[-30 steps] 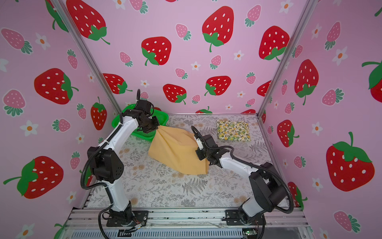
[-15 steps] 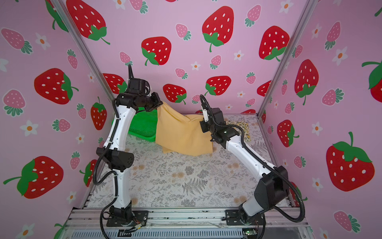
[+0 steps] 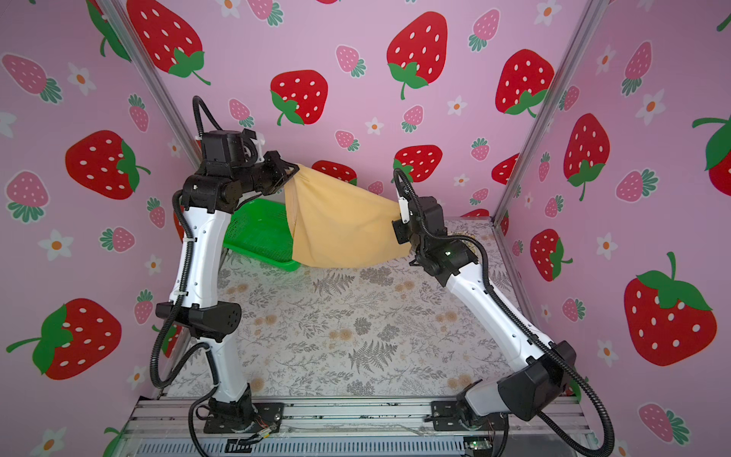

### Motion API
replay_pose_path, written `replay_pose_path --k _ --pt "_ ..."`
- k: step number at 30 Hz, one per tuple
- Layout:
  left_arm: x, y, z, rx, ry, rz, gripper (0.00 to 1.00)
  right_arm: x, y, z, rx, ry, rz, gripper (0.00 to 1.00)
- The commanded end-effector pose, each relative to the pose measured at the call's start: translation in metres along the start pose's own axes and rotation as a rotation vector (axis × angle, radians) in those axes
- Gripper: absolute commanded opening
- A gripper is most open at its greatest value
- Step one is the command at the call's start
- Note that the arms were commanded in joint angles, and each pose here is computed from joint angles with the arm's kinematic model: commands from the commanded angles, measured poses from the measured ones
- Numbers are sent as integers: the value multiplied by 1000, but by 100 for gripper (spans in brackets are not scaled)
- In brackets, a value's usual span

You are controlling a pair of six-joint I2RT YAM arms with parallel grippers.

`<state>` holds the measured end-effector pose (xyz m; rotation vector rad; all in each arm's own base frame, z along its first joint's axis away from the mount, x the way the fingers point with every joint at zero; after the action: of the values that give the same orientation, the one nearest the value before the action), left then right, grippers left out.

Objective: Fold and stack skirts
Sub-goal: Flatten out the skirt at the center of the table.

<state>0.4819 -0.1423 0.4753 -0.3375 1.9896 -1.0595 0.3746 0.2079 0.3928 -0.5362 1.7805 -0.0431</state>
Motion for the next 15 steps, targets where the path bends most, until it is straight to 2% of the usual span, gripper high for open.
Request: replay_pose_path --k 1,7,10,15 --pt "-8 -12 20 130 22 -24 0 -23 -21 -10 74 -38 -10 0" --pt "-7 -13 34 190 48 -10 0 -54 -50 -18 179 -90 17 0" --pt "-8 -19 24 188 31 23 0 -53 -53 -26 180 -81 28 0" --pt "-13 -20 2 150 -9 61 0 -27 -45 -27 152 -45 41 0"
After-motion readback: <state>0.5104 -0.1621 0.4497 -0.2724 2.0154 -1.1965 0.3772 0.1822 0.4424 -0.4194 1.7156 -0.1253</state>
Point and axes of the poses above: each gripper's point midway between its finger pads, its own z axis out along the fingers, its own y axis along the line the jaws close on, x = y × z, the point moved 2 cm from there along -z, back along the fingers, and after that the axes turned 4 degrees about -z, right-handed, at the moved point
